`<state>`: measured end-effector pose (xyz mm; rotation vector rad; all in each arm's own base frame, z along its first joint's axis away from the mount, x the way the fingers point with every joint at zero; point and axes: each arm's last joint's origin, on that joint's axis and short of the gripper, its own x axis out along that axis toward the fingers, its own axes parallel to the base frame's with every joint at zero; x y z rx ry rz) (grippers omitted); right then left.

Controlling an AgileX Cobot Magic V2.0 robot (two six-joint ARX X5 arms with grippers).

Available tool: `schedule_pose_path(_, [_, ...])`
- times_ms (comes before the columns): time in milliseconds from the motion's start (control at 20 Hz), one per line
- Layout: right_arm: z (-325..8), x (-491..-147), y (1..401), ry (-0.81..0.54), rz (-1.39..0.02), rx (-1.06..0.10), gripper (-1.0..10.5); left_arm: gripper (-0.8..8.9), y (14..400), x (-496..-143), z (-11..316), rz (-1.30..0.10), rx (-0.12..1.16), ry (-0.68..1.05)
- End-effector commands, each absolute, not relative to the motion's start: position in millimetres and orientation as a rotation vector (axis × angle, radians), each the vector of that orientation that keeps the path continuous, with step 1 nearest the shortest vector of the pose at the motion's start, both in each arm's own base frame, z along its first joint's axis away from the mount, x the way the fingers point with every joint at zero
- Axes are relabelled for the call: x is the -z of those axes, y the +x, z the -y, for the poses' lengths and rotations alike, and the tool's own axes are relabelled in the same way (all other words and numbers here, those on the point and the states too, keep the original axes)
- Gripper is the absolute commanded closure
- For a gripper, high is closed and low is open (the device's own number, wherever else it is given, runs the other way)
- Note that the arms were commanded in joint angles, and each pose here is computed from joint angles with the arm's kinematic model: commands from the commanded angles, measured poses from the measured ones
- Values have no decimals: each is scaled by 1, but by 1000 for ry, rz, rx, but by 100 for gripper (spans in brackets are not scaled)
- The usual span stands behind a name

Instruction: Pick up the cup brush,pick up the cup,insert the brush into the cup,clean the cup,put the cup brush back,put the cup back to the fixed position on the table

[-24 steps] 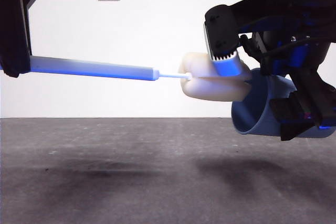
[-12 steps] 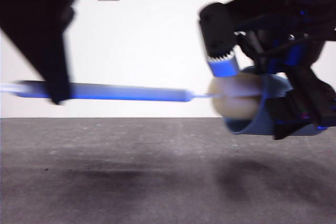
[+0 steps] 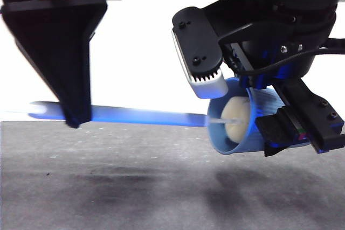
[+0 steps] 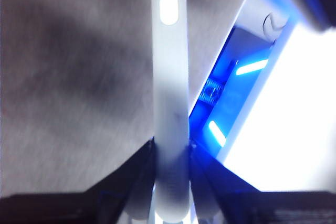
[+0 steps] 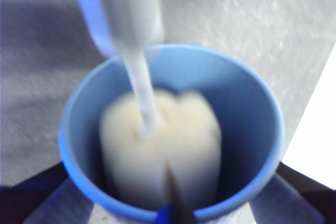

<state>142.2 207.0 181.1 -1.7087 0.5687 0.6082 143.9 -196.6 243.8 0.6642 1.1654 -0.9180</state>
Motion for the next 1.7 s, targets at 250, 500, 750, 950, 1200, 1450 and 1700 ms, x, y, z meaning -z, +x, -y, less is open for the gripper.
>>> schedule_pose_path(250, [-202, -180, 150, -1686, -615, -553, 963, 822, 133, -249, 181, -1222, 850, 720])
schedule_pose_path(500, [-203, -180, 150, -1680, -608, -552, 963, 822, 135, -251, 184, -1185, 868, 694])
schedule_pose_path(750, [-205, -180, 147, -1683, -593, -563, 963, 822, 142, -252, 198, -1098, 939, 578])
schedule_pose_path(950, [-209, -180, 143, -1689, -574, -577, 963, 822, 148, -246, 206, -1090, 941, 560])
schedule_pose_path(1200, [-213, -181, 138, -1687, -542, -591, 963, 822, 151, -243, 211, -1090, 943, 501])
schedule_pose_path(1450, [-209, -180, 139, -1667, -587, -564, 963, 822, 144, -242, 198, -1190, 868, 585])
schedule_pose_path(1700, [-205, -180, 143, -1616, -616, -532, 963, 822, 132, -257, 175, -1192, 757, 670])
